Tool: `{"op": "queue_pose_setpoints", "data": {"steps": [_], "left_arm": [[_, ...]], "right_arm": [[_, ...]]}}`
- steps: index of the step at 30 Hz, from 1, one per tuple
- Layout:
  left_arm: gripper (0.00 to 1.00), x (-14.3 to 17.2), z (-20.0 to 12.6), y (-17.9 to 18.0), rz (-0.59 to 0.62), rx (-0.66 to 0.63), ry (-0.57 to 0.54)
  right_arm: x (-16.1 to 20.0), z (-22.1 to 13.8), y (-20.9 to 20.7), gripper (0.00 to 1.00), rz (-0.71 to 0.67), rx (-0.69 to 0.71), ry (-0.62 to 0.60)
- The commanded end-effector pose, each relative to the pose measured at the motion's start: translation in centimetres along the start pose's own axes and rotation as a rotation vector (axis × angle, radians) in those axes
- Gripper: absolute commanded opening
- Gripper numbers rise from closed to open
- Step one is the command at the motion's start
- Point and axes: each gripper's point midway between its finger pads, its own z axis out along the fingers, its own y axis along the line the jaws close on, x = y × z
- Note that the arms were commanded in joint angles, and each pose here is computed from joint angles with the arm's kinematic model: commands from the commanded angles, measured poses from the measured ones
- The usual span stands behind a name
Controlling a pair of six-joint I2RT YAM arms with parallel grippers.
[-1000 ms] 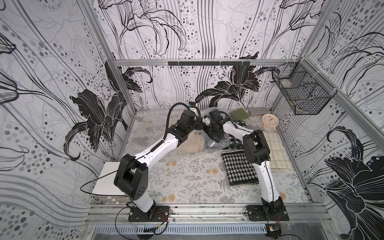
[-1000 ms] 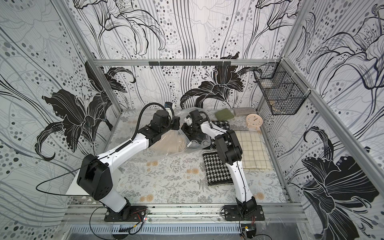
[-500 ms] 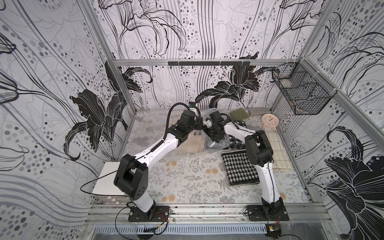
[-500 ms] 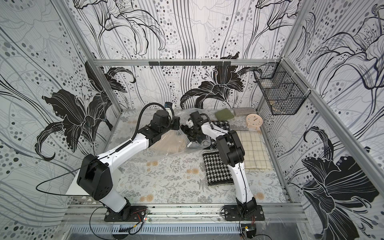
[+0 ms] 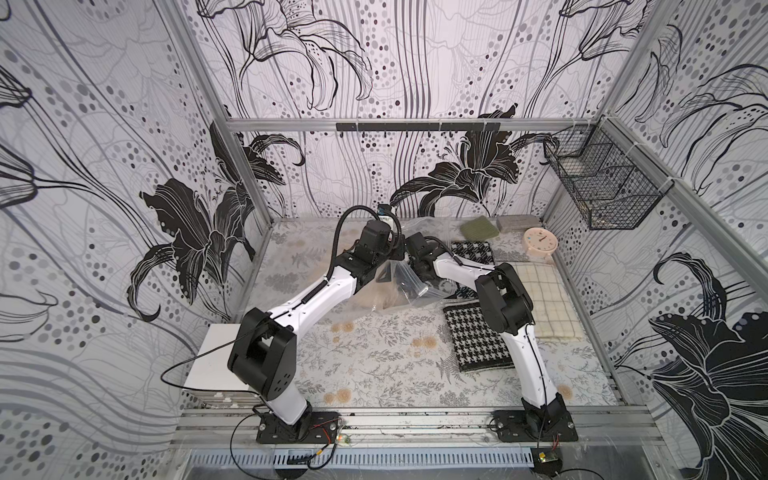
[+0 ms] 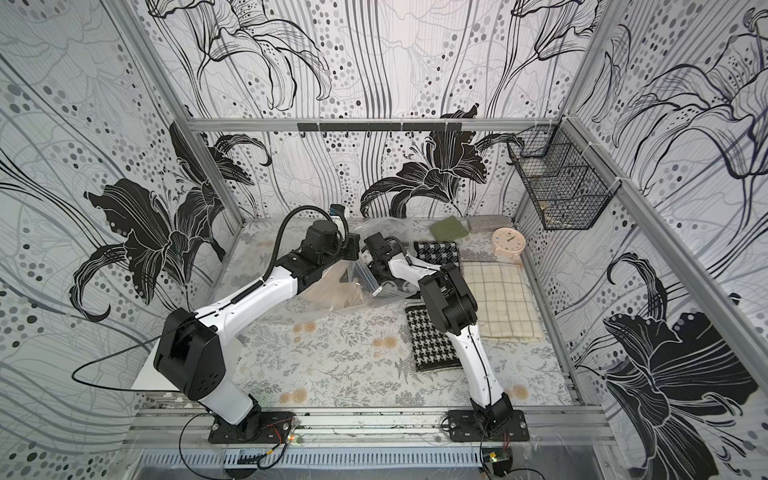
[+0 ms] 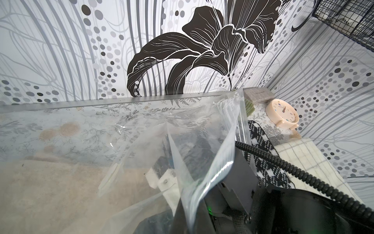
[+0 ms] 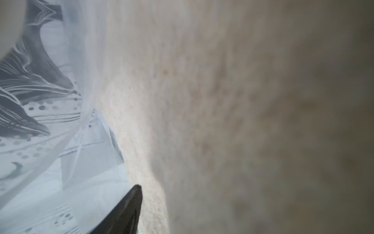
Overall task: Take the scarf out of the vacuum bag
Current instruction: Take out the scarf from the vacuum bag.
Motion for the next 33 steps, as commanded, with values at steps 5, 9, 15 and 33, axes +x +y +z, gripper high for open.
{"op": "queue_pose_setpoints", "data": {"steps": [5,9,15,33], "left_arm": [[0.00,-1.6,-0.4,0.0,-0.006,-0.001,-0.044],[0.00,-1.6,-0.6,0.1,-0.007,-0.005,-0.047],[0.00,-1.5,-0.7,0.3,-0.003,-0.013,-0.046],[0.00,-1.3,-0.4,0.7,0.004,-0.035,-0.042]], "right_arm": [[-1.0,0.9,1.5,0.16,-0.012,-0.117,-0.019],[-1.3,0.8,2.0,0.00,-0.036,-0.138,-0.024],[-1.3,0.2,2.9,0.00,-0.072,-0.156,-0.026],[-0.7,-5.3,3.8,0.00,-0.191,-0.110,-0.050]]}}
